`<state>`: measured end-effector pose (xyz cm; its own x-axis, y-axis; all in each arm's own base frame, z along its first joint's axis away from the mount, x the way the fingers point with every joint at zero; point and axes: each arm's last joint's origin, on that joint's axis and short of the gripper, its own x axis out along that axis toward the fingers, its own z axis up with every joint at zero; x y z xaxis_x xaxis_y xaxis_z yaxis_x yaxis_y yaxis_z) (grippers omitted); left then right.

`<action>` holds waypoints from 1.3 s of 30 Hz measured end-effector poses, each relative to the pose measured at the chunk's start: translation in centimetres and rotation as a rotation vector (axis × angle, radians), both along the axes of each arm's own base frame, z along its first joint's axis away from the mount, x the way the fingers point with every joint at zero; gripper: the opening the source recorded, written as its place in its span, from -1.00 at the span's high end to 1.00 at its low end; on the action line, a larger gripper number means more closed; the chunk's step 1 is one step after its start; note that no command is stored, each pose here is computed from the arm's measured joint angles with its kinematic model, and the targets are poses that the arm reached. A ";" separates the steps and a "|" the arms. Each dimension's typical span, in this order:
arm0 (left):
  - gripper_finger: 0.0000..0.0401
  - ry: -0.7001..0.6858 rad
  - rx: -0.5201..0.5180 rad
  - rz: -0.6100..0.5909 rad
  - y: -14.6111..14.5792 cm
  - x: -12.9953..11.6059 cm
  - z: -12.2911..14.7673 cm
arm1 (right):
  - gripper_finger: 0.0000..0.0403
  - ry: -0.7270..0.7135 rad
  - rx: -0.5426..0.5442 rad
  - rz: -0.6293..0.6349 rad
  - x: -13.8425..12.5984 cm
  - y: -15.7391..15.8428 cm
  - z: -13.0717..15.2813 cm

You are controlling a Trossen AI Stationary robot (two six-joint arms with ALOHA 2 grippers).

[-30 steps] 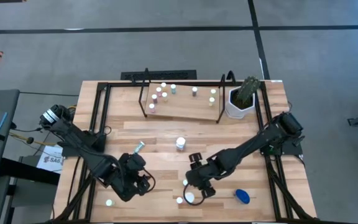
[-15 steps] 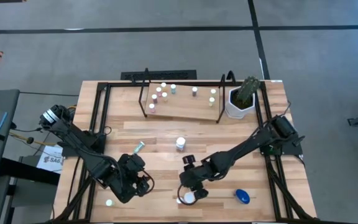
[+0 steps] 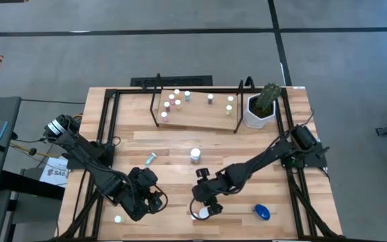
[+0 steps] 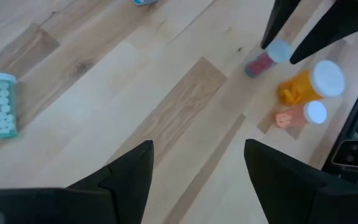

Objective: Pick and place medicine bottles onto shelf by color
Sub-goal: Put the blue pill bottle on the shelf

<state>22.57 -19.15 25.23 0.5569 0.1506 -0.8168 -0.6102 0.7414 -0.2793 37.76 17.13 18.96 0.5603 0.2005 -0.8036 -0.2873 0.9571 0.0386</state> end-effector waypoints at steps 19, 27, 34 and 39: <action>-0.19 -0.001 -0.008 0.005 0.0 0.0 0.0 | 0.08 0.057 0.058 -0.092 -0.8 0.1 -1.3; -0.19 -0.001 -0.008 0.005 0.0 0.0 0.0 | 0.14 0.032 0.073 -0.093 -0.8 0.1 -1.7; -0.19 -0.002 -0.008 0.006 0.0 0.0 0.0 | 0.31 0.038 0.073 -0.101 -0.9 -0.1 -2.0; -0.19 -0.002 -0.008 0.006 0.0 0.0 0.1 | 0.41 0.039 0.073 -0.102 -0.9 -0.1 -2.0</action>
